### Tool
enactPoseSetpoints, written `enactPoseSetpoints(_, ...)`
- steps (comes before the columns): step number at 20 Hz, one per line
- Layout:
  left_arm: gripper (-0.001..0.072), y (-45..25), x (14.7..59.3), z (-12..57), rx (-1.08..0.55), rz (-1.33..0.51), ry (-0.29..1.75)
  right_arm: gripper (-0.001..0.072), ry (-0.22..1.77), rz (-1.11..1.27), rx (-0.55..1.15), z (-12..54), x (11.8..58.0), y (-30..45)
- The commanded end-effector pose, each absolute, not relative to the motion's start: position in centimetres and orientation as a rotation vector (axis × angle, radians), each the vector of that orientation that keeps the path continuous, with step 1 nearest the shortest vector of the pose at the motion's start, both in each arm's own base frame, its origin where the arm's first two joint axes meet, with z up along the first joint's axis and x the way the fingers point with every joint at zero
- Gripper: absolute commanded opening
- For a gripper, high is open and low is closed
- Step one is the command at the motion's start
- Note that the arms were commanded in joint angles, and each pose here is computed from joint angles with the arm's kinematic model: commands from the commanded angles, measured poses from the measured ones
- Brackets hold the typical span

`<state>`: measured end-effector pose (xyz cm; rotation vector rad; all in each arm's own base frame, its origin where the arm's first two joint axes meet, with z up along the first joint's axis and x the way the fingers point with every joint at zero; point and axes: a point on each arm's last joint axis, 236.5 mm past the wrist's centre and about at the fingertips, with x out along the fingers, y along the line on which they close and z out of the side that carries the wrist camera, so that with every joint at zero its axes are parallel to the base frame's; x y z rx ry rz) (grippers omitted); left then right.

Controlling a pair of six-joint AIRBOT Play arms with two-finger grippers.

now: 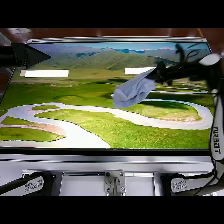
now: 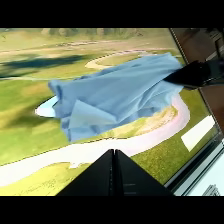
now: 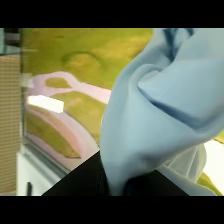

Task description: Fold the shirts.

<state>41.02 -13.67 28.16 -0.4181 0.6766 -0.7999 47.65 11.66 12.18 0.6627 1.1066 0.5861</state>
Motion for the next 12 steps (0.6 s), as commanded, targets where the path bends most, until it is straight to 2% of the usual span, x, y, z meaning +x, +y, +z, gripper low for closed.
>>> enactPoseSetpoints(1, 0.0036, -14.4, 40.9, 28.0, -0.412, -0.817, 0.682, 0.0059, 1.087, 0.231, 0.394, 17.5, 46.3, 1.1)
enactPoseSetpoints(5, 0.0036, -15.3, 40.6, 28.0, -0.406, -0.837, 0.687, 0.0059, 1.197, -0.040, 0.261, 17.0, 42.1, -9.0)
enactPoseSetpoints(9, 0.0036, -16.0, 40.2, 28.0, -0.402, -0.855, 0.697, 0.0058, 1.182, -0.160, 0.342, 15.9, 41.2, -15.2)
enactPoseSetpoints(12, 0.0036, -16.8, 39.5, 27.8, -0.400, -0.879, 0.722, 0.0058, 1.288, -0.248, 0.447, 12.6, 37.9, -19.6)
